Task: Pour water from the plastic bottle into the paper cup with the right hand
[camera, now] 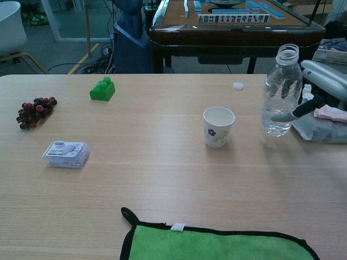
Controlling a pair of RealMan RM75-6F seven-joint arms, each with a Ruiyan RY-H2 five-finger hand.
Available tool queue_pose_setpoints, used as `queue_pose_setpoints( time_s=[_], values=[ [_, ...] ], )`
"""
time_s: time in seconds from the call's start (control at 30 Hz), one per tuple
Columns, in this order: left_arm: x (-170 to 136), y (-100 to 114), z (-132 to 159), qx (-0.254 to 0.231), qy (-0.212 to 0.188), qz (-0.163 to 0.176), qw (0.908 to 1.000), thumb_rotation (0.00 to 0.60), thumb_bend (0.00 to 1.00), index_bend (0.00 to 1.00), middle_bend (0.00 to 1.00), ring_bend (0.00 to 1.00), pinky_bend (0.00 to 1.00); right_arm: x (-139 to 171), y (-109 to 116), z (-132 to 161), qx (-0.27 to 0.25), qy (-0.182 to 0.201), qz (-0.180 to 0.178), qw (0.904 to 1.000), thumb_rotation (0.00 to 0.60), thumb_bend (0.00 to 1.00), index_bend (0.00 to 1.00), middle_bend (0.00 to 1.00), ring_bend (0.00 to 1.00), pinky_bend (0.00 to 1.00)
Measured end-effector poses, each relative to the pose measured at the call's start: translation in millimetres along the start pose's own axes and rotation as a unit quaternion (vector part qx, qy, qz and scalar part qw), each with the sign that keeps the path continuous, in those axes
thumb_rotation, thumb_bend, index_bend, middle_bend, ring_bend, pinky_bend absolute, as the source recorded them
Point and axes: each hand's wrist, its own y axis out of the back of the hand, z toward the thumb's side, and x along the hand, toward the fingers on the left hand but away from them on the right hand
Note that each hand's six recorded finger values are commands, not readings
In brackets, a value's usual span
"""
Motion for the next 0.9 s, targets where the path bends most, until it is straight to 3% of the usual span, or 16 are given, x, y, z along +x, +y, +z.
queue_pose_setpoints(
  time_s=[0.43,0.67,0.9],
  values=[
    [0,3,-2,-0.005,0.001,0.004,1.0000,0.600,0.21,0.44,0.38,0.38,0.52,-35,14,6,0.167,-0.015,0.029,0.9854,0.600,0.16,0.60,0.61,0.54,0.62],
    [-1,9,-5,-0.009,0.006,0.011,0.9999,0.600,0.21,0.44,0.38,0.38,0.52,-49,18,13,0.258,-0.013,0.033,0.9656,0.600,0.16,0.60,0.62,0.54,0.63],
    [-2,12,-5,-0.011,0.005,0.016,0.9998,0.600,0.21,0.44,0.38,0.38,0.52,-59,17,21,0.314,-0.009,0.039,0.9485,0.600,0.16,0.60,0.62,0.54,0.63]
  ],
)
